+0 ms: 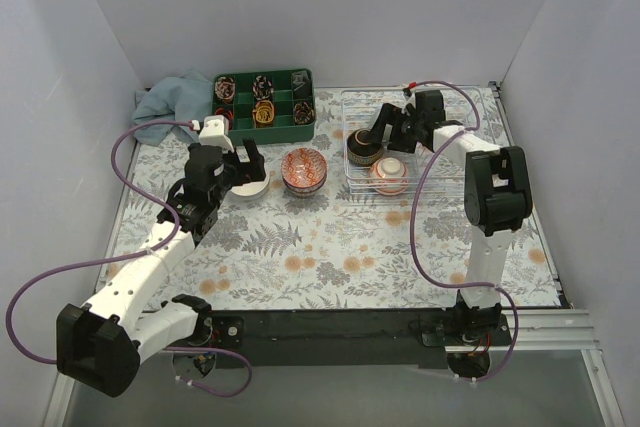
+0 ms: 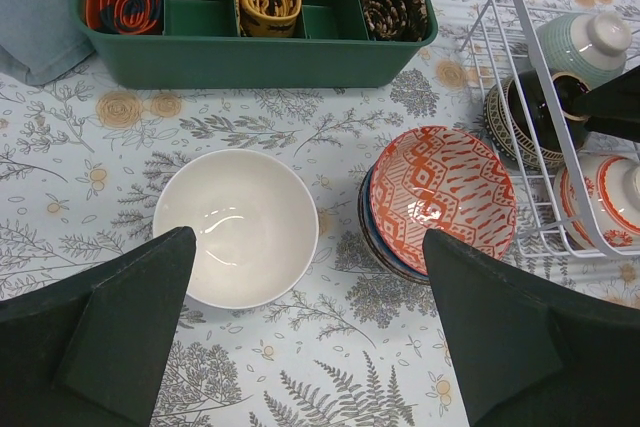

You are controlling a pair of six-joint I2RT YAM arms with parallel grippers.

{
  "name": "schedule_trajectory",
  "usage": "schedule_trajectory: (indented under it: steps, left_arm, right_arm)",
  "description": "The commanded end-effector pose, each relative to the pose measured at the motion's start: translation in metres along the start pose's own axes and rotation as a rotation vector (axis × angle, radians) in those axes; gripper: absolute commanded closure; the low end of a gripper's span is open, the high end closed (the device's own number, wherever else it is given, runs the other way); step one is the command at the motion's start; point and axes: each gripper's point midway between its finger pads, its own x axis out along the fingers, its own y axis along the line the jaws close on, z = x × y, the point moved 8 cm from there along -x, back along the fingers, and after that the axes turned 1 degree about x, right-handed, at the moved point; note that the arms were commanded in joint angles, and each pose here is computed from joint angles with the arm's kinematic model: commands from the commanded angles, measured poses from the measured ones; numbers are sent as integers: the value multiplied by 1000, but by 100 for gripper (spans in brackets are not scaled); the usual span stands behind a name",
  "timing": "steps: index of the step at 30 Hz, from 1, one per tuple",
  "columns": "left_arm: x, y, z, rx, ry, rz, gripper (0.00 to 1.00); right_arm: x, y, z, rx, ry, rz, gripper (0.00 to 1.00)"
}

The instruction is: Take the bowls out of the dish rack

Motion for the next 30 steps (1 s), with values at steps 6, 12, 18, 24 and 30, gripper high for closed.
schedule_trajectory:
  steps: [6, 12, 18, 24, 30]
  left_arm:
    - [-3, 2, 3, 13, -27, -3, 2]
    - [-2, 2, 3, 20, -24, -5, 2]
    - [-2, 2, 2, 20, -23, -8, 2]
    - [-3, 1, 2, 21, -23, -13, 2]
    - [-2, 1, 1, 22, -19, -16, 2]
  right_arm:
    - [13, -6, -7, 59, 65, 72, 5]
    - [15, -10, -12, 86, 92, 90, 5]
    - [9, -3, -9, 53, 93, 133, 18]
    - [-4, 10, 0, 22, 69, 176, 43]
    - [-14, 16, 5, 5, 38, 182, 54]
